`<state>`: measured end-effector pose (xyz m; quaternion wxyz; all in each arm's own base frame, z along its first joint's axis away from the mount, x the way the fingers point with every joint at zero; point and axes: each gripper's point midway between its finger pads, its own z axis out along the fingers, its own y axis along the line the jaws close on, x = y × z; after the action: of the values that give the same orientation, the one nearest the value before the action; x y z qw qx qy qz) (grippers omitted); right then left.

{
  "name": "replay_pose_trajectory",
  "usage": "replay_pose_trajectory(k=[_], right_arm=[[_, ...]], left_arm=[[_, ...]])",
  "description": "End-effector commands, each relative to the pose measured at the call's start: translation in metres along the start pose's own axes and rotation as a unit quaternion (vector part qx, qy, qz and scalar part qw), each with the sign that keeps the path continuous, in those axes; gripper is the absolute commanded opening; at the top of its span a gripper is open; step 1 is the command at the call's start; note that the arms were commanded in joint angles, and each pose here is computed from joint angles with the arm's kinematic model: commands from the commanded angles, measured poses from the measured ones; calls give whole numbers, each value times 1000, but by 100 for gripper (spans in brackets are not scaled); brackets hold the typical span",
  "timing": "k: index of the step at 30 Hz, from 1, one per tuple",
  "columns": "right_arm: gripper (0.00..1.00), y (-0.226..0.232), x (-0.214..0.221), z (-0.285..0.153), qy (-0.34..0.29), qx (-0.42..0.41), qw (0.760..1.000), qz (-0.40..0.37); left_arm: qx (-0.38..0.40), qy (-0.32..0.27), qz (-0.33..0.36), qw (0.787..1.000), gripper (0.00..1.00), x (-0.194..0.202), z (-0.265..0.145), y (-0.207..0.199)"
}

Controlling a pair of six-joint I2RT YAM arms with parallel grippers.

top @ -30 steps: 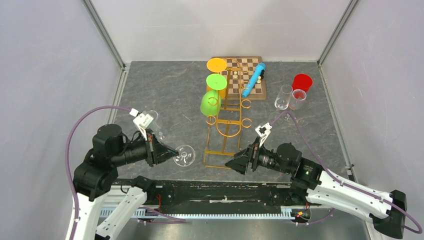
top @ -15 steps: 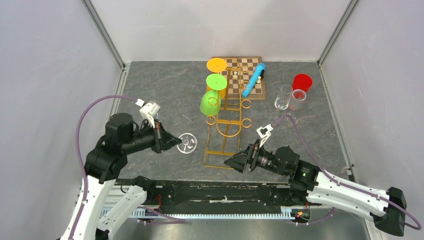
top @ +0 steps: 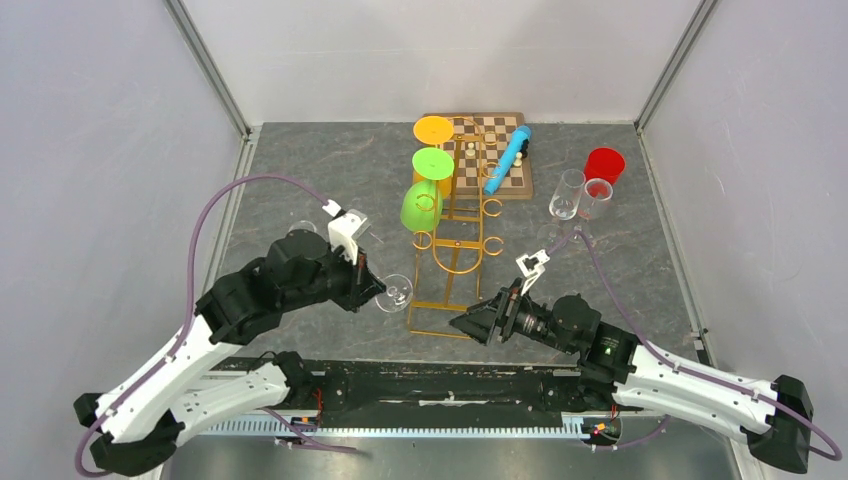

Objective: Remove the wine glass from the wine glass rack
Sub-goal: Place the wine glass at the center of the board.

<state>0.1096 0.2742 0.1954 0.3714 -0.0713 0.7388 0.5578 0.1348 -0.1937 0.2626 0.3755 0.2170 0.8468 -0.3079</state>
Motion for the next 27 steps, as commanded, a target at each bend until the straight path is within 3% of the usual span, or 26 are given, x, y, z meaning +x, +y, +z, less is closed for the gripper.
replay_pose_trajectory(k=[1,18,27], right_arm=[[98,2,-8,-1,-24,-6,1000,0],[98,5,-13,-1,-31,-5,999,4],[98,16,-2,5,4,-26,999,23]], left_arm=[[-26,-82,12,996,2,-33,-3,-5],[1,-66,123,990,2,15,8,-53],[1,-73,166,983,2,35,7,-72]])
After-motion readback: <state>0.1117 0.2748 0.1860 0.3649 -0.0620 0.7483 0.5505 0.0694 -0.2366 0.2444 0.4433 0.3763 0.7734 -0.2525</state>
